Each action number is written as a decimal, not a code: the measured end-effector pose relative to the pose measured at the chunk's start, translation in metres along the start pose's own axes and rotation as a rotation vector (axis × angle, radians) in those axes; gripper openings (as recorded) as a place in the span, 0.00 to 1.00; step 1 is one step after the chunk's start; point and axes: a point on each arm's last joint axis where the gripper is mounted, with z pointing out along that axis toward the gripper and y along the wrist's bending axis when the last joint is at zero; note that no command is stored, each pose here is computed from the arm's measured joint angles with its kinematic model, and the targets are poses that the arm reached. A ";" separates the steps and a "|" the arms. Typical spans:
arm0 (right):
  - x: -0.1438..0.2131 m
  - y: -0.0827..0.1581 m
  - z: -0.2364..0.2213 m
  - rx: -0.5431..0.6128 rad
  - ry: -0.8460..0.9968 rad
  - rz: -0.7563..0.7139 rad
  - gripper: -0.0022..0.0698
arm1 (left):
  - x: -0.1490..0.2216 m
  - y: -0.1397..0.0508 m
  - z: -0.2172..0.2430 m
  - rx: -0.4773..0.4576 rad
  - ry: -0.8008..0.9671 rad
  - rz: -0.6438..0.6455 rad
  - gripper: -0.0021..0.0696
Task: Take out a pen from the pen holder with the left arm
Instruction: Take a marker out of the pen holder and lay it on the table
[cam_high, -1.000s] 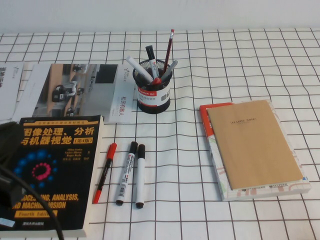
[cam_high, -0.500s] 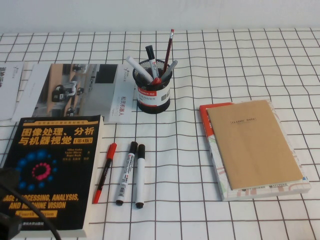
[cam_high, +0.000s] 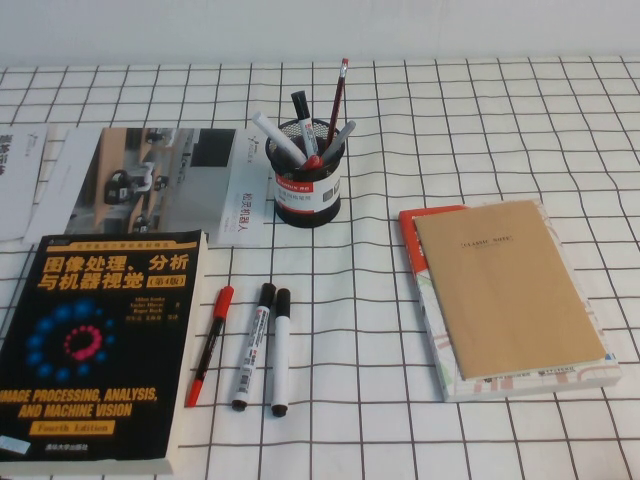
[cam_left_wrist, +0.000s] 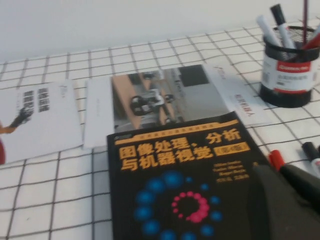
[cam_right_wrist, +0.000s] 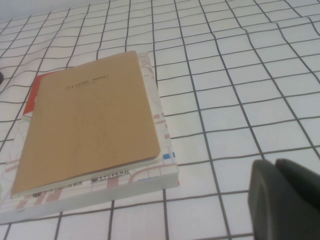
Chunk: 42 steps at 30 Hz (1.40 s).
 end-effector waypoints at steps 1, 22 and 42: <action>0.000 0.000 0.000 0.000 0.000 0.000 0.01 | 0.008 0.002 -0.001 -0.032 -0.001 -0.015 0.03; 0.000 0.000 0.000 0.000 0.000 0.000 0.01 | 0.075 0.004 -0.004 -0.193 0.087 -0.038 0.03; 0.000 0.000 0.000 0.000 0.000 0.000 0.01 | 0.076 0.003 -0.004 -0.184 0.105 0.004 0.03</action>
